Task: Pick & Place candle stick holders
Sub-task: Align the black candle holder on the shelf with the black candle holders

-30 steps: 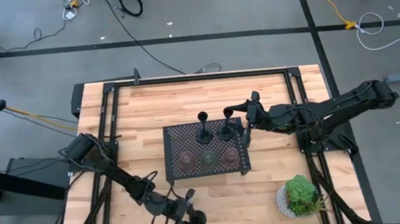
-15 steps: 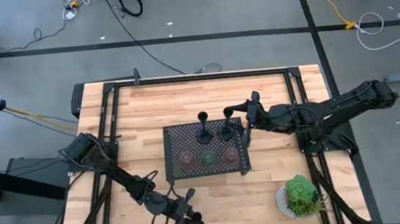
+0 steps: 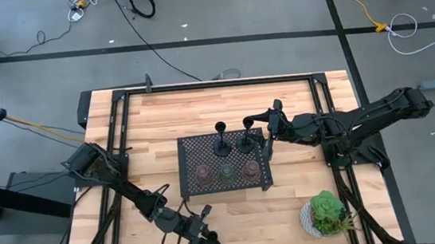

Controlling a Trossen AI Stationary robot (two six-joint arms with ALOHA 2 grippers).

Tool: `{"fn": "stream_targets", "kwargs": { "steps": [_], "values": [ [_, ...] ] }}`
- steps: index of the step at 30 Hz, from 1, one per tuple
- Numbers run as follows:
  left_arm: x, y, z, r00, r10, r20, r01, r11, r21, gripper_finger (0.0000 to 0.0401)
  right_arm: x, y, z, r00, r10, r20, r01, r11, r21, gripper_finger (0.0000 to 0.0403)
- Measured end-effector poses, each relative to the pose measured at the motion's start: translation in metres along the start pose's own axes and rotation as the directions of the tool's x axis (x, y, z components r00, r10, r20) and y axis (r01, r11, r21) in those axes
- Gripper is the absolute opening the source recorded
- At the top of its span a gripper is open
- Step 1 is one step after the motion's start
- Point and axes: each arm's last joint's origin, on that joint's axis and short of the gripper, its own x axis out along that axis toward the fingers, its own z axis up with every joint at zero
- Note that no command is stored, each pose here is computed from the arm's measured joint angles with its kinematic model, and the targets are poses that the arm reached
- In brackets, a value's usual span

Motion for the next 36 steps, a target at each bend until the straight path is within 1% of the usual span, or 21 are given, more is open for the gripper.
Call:
{"fn": "stream_targets", "kwargs": {
  "steps": [4,10,13,19,22,25,29,32,36],
  "values": [
    [-0.003,-0.002,0.009,1.000,-0.017,0.023,0.017,1.000,0.000,0.0013,0.000,0.000,0.000,1.000,0.000,0.000,0.000,1.000,0.000,0.0255],
    [-0.011,-0.006,0.032,0.996,-0.030,0.086,0.030,1.000,0.002,0.0010,0.000,0.000,0.000,1.000,0.000,0.000,0.000,1.000,0.000,0.0255],
    [-0.018,-0.008,0.049,0.990,-0.041,0.138,0.042,0.999,-0.006,0.0018,0.000,0.000,0.000,1.000,0.000,0.000,0.000,1.000,0.000,0.0255],
    [-0.034,-0.012,0.080,0.973,-0.056,0.226,0.053,0.998,0.018,0.0008,0.000,0.000,0.000,1.000,0.000,0.000,0.000,1.000,0.000,0.0255],
    [-0.043,-0.014,0.095,0.968,-0.057,0.246,0.052,0.998,0.026,0.0017,0.000,0.000,0.000,1.000,0.000,0.000,0.000,1.000,0.000,0.0255],
    [-0.054,-0.013,0.108,0.968,-0.045,0.249,0.030,0.998,0.062,0.0015,0.000,0.000,0.000,1.000,0.000,0.000,0.000,1.000,0.000,0.0255],
    [-0.069,-0.012,0.124,0.964,0.006,0.266,-0.034,0.994,0.100,0.0009,0.000,0.000,0.000,1.000,0.000,0.000,0.000,1.000,0.000,0.0255],
    [-0.082,-0.012,0.137,0.958,0.052,0.283,-0.086,0.990,0.108,0.0015,0.000,0.000,0.000,1.000,0.000,0.000,0.000,1.000,0.000,0.0255],
    [-0.100,-0.009,0.151,0.948,0.134,0.289,-0.177,0.976,0.128,0.0008,0.000,0.000,0.000,1.000,0.000,0.000,0.000,1.000,0.000,0.0255]
  ]
}}
